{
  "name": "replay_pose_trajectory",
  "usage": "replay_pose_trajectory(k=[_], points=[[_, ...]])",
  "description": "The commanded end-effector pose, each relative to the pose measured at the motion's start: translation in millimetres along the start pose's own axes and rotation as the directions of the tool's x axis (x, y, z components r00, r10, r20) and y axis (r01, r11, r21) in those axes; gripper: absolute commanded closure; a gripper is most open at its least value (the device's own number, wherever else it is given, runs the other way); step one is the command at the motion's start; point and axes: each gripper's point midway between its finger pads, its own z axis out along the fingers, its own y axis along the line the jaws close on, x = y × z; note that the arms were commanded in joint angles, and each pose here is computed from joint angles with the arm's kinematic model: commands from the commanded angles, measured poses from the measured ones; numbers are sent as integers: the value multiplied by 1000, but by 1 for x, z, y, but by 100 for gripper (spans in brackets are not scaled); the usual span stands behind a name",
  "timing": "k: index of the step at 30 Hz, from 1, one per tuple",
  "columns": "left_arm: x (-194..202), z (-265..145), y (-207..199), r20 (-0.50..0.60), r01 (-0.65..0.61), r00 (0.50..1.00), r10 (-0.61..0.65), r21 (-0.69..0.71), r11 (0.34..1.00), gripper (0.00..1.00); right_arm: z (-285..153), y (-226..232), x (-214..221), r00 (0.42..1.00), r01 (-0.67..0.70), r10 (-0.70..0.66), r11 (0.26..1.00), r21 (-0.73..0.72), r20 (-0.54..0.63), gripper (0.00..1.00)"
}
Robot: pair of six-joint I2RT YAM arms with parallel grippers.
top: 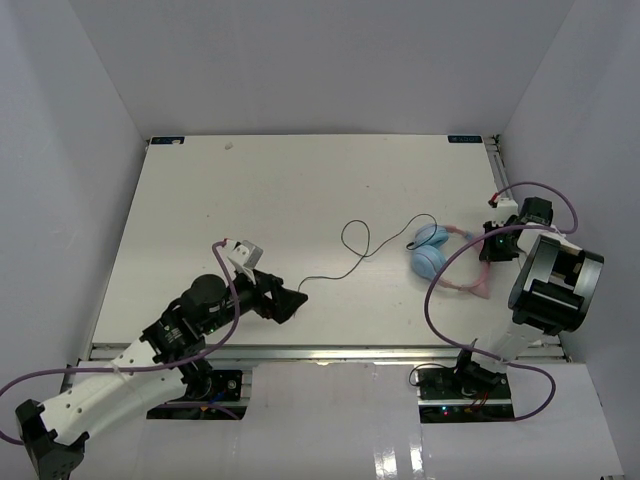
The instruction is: Wrap the headphones
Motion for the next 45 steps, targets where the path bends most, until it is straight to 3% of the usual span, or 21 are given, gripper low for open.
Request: replay_pose_trajectory(k=[1,7,9,11,13,15,19,21,26,29,38,45], points=[[-5,12,-12,23,-38,999,36,78,996,2,-2,30,17,1000,-12,10,994,-111,-18,92],[-12,56,-23,-5,-242,969,246,157,957,2,-78,67,-51,963,135,-86,975,-179,256,92],[-22,67,-26,48,-327,945,323,169,930,2,-113,83,-73,923,216,-149,963,-159,356,92],[-31,77,-28,142,-478,878,458,180,860,2,-151,99,-100,856,312,-225,943,-118,466,92],[-39,85,-31,263,-642,760,594,165,749,2,-189,118,-116,778,398,-292,914,-77,557,92],[-44,92,-33,325,-719,684,653,147,679,2,-214,135,-120,731,465,-328,881,-87,598,92],[-59,124,-44,361,-763,635,683,153,628,2,-257,161,-123,667,549,-352,828,-112,657,92],[-68,138,-46,389,-762,628,674,134,633,2,-275,172,-124,639,572,-354,812,-115,682,92],[-79,177,-42,456,-701,664,593,105,705,2,-317,195,-126,591,594,-319,793,-133,741,92],[-75,187,-56,502,-657,705,502,195,728,3,-337,205,-128,580,595,-289,789,-154,761,92],[-28,159,-102,501,-491,842,200,559,668,4,-373,214,-154,603,528,-162,815,-239,781,92],[-23,159,-112,487,-450,863,132,623,640,4,-375,215,-164,608,499,-101,820,-280,788,92]])
